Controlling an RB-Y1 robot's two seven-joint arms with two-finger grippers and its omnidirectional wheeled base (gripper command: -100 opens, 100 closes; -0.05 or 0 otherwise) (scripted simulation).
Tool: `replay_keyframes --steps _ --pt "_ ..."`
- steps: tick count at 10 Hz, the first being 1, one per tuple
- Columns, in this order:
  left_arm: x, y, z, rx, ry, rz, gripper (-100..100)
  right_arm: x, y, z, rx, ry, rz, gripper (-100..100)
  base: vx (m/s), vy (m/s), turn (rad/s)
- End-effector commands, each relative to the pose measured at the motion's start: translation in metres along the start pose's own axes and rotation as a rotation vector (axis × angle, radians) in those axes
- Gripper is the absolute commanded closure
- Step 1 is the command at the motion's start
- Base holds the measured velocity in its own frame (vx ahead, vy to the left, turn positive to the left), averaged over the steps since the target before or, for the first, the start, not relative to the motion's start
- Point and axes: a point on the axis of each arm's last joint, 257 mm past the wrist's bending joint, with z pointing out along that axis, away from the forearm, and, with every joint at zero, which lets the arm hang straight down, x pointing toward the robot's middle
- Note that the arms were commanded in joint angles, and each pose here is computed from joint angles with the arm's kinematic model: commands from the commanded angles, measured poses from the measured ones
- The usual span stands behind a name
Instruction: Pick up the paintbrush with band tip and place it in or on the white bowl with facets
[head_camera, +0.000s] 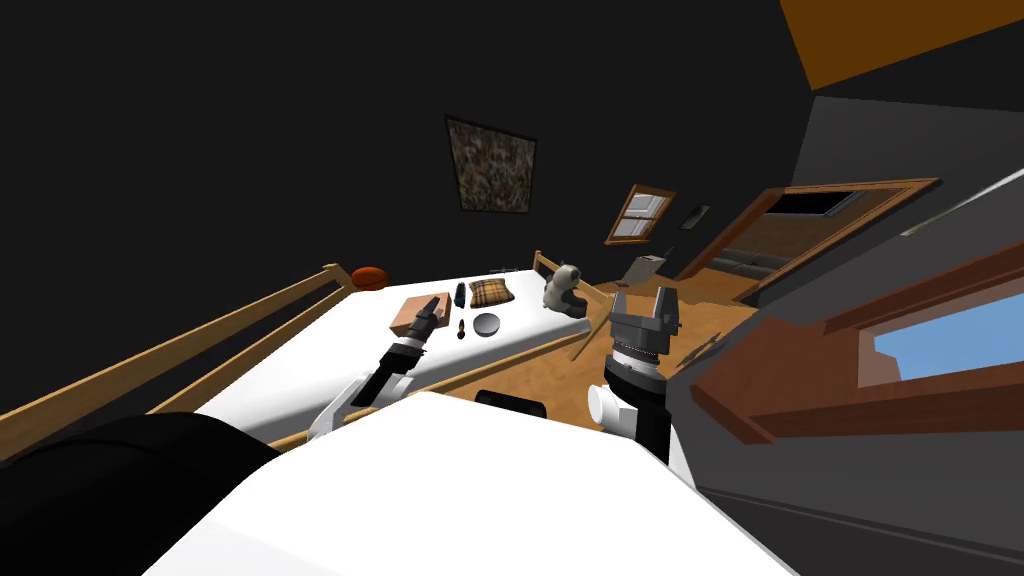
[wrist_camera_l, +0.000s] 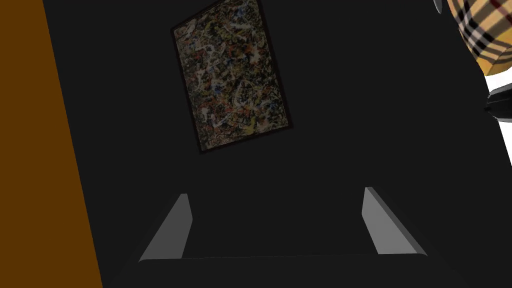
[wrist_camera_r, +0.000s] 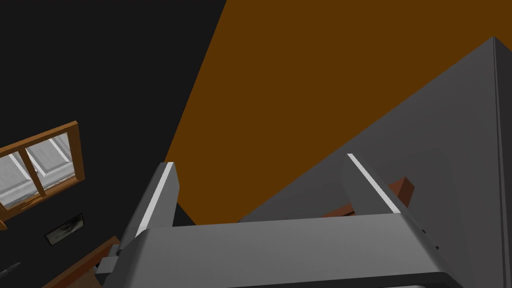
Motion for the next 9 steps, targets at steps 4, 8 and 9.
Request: replay_keyframes --steps 4,8,9 --pt "-0.032 0.066 -0.027 -0.168 0.030 0.117 -100 0.000 0.000 0.000 0.000 0.000 0.000 0 0.042 -0.022 -0.085" --pt "-0.081 0.134 -0.070 -0.362 0.054 0.247 -100 0.000 0.000 0.000 0.000 0.000 0.000 0 0.052 -0.018 -0.103" --pt "-0.081 0.134 -0.070 -0.363 0.054 0.247 -100 0.000 0.000 0.000 0.000 0.000 0.000 0 0.034 -0.018 -0.047"
